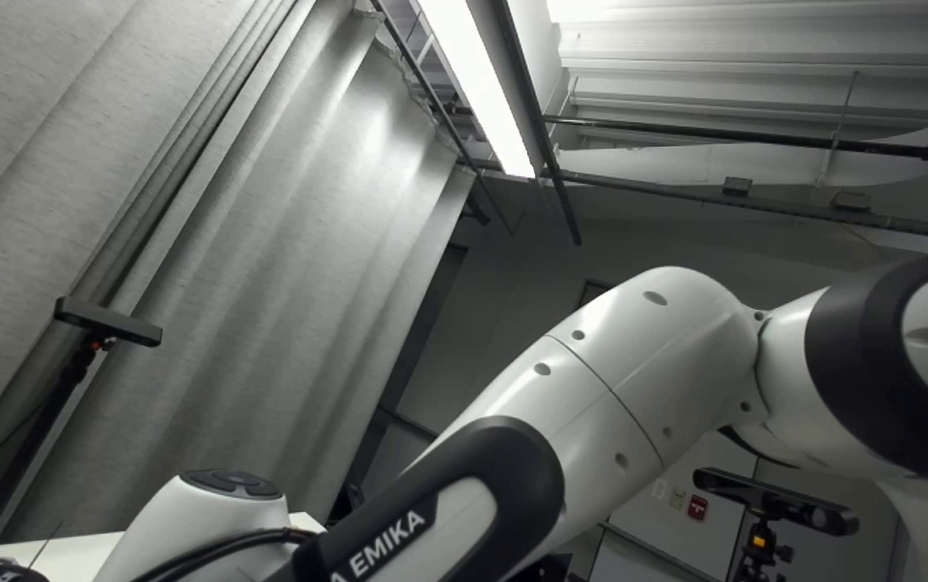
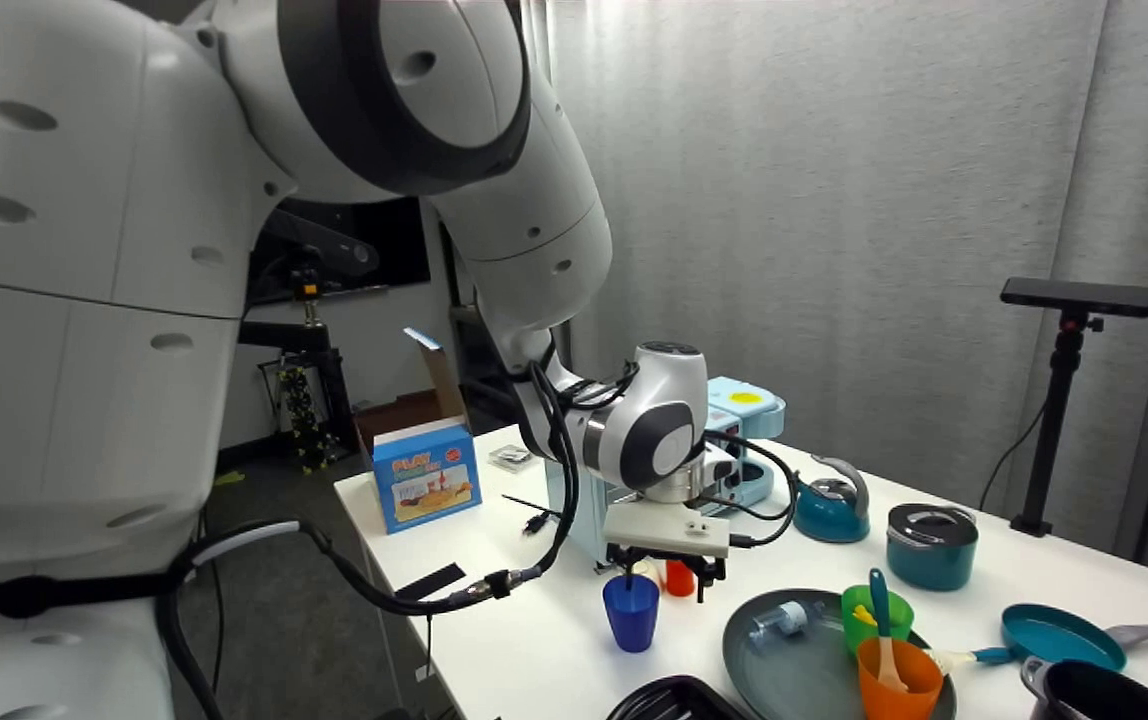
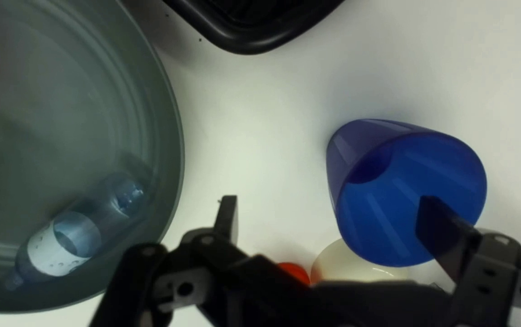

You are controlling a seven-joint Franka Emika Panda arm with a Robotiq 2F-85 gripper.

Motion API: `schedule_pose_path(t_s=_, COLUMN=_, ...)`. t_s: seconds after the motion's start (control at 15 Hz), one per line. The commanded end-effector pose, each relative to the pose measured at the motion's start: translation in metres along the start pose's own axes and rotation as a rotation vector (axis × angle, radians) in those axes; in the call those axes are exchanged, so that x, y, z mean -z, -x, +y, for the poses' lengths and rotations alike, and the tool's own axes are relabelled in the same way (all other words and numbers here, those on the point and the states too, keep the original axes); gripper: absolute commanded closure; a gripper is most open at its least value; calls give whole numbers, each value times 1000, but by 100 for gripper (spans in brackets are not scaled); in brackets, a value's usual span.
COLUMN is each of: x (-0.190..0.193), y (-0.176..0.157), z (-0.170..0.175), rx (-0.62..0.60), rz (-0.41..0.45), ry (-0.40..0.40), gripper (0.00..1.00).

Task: Put the blue cup on the grey tray

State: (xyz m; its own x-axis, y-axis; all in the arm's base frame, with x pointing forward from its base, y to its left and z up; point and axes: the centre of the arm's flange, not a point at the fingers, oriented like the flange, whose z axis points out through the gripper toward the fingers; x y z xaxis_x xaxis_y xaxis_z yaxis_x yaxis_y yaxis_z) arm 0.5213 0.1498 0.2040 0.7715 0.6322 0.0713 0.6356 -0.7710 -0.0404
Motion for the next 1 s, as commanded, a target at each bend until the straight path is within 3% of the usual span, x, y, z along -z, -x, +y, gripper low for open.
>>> schedule_pose_path(t_s=0.0, x=-7, y=-3, z=9, rx=-33, rz=9, ry=0, gripper=0)
schedule_pose_path(t_s=0.53, x=-35, y=9, z=2, rx=-36, rz=-41, ry=-8, gripper=0)
schedule_pose_path(t_s=0.6, x=-37, y=10, z=2, rx=-37, rz=-45, ry=-9, gripper=25)
schedule_pose_path(t_s=0.73, x=-40, y=10, z=2, rx=-39, rz=-50, ry=-10, gripper=34)
schedule_pose_path(t_s=0.93, x=-43, y=11, z=2, rx=-50, rz=-54, ry=-5, gripper=60)
